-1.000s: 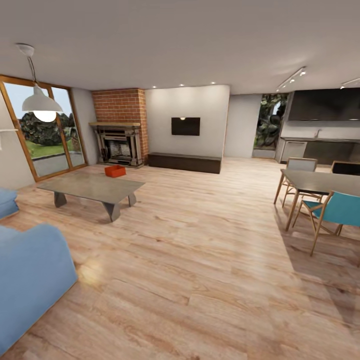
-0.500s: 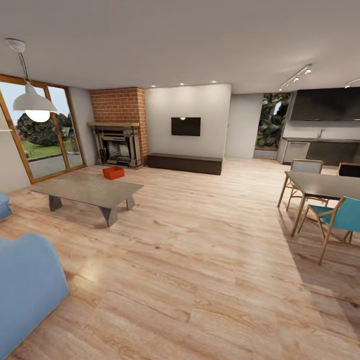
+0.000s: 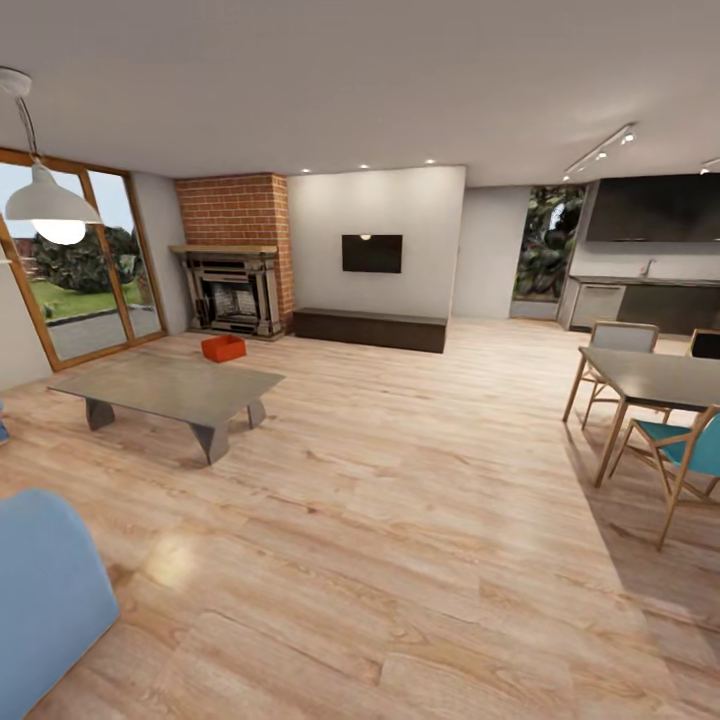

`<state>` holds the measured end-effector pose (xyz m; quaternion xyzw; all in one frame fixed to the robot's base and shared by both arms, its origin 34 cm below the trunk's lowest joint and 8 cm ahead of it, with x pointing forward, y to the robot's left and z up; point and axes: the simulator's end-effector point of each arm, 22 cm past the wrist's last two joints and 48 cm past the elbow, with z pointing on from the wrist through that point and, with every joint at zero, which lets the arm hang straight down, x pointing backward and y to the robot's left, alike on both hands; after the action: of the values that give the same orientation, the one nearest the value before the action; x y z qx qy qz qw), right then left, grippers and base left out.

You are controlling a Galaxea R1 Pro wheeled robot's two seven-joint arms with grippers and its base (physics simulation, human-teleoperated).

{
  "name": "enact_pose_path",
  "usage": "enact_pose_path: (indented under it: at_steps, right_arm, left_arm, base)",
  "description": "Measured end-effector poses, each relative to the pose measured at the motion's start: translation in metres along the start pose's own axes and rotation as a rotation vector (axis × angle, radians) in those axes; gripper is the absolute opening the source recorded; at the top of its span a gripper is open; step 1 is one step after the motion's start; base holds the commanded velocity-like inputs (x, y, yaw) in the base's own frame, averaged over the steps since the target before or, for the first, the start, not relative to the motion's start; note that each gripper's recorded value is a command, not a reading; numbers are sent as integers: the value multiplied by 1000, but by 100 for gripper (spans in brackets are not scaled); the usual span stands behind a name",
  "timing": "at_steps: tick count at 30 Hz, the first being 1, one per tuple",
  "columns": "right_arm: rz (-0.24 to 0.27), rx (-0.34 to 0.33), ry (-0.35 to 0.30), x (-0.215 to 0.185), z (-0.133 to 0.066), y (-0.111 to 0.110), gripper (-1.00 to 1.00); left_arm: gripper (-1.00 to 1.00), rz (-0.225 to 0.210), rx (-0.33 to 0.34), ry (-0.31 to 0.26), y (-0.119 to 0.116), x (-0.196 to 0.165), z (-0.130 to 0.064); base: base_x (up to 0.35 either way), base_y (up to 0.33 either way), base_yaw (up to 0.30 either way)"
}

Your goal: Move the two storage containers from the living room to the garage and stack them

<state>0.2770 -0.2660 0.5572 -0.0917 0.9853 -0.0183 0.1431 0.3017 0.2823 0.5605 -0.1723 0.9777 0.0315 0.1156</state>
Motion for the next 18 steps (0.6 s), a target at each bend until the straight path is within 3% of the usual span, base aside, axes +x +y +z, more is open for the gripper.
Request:
enact_pose_path:
  at_steps: [18]
  right_arm:
    - [0, 1, -1, 0, 0, 0, 100]
  left_arm:
    - [100, 0, 0, -1, 0, 0, 0]
  base:
    - [324, 0, 0]
